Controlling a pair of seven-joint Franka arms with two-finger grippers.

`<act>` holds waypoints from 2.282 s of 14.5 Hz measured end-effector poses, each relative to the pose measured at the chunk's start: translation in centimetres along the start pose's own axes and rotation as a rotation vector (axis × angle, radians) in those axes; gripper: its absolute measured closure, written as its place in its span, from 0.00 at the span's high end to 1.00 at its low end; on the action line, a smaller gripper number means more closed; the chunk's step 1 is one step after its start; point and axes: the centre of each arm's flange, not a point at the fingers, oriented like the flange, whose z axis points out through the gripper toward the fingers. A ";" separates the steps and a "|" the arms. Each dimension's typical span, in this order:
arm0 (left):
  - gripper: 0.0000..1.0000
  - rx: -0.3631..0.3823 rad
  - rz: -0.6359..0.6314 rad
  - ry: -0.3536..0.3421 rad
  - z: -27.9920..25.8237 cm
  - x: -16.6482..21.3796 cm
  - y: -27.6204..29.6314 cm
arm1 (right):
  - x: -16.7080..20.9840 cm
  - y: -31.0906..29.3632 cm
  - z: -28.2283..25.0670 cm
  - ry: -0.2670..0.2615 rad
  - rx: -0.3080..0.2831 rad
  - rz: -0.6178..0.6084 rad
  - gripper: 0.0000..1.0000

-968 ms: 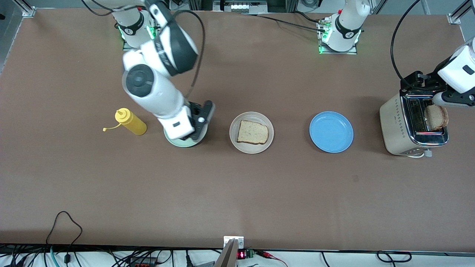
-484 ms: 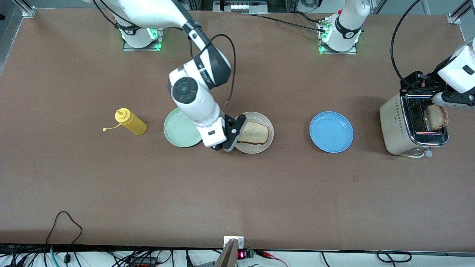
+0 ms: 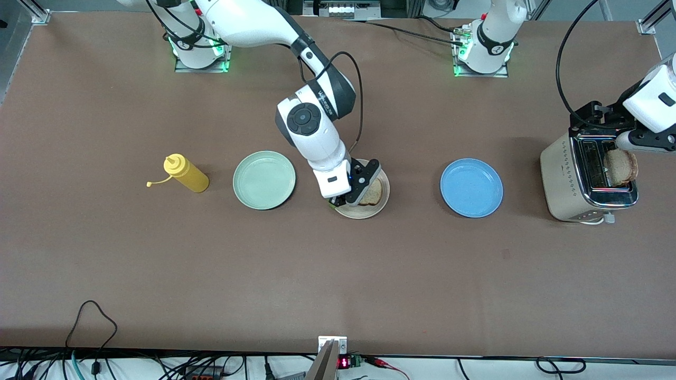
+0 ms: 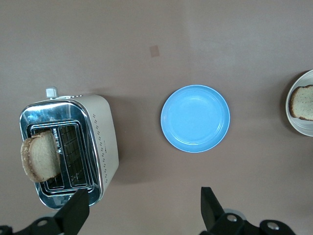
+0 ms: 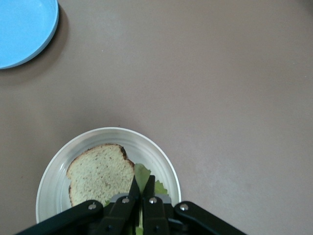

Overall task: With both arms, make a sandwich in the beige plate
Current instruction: 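Lower the lettuce leaf onto the toast with the right gripper, then open the right gripper and withdraw while the left gripper lowers into the toaster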

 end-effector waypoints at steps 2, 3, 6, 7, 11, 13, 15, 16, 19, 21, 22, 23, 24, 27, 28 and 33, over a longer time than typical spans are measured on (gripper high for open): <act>1.00 0.000 0.000 0.000 0.0 0.0 0.0 | -0.1 -0.5 1.1 0.014 -0.010 0.025 0.04; 1.00 0.000 0.000 0.000 0.0 0.0 0.0 | -0.1 -1.0 1.7 0.026 -0.016 0.044 0.04; 1.00 0.000 0.000 0.000 0.0 0.0 0.0 | -0.1 -3.1 3.7 0.063 -0.028 0.080 0.04; 1.00 0.000 0.000 0.000 0.0 0.0 0.0 | -0.1 -3.6 4.1 0.067 -0.029 0.090 0.04; 1.00 0.000 0.000 0.000 0.0 0.0 0.0 | 0.2 -4.7 4.3 0.074 -0.024 0.136 0.28; 1.00 0.000 0.000 0.000 0.0 0.0 0.0 | 1.1 -5.1 3.4 0.098 -0.021 0.154 0.48; 1.00 0.000 0.000 0.000 0.0 0.0 0.0 | 2.0 -5.4 2.3 0.110 -0.014 0.177 0.67; 1.00 0.000 0.000 0.000 0.0 0.0 0.0 | 2.3 -5.4 1.6 0.097 -0.007 0.194 0.78; 1.00 0.000 0.000 0.000 0.0 0.0 0.0 | 2.6 -3.7 -1.9 0.013 -0.003 0.275 1.00; 1.00 0.000 -0.003 0.000 0.0 0.0 -0.1 | 2.7 -0.6 -6.3 -0.034 -0.030 0.312 1.00; 1.00 -0.001 -0.008 -0.001 0.1 0.0 -0.4 | 2.4 1.3 -8.6 -0.063 -0.043 0.334 1.00; 1.00 -0.001 -0.016 -0.004 0.2 0.0 -0.9 | 2.0 3.1 -10.6 -0.086 -0.057 0.356 1.00; 1.00 -0.003 -0.027 -0.009 0.4 -0.1 -1.5 | 1.5 4.8 -12.2 -0.105 -0.073 0.378 1.00; 1.00 -0.009 -0.073 -0.053 2.5 0.7 -4.0 | -0.4 9.2 -15.0 -0.151 -0.123 0.439 1.00; 1.00 -0.011 -0.095 -0.072 3.5 1.2 -5.4 | -1.0 10.6 -15.6 -0.167 -0.140 0.459 1.00; 1.00 -0.038 -0.142 -0.161 8.6 2.5 -14.2 | -5.5 17.5 -20.3 -0.273 -0.179 0.590 1.00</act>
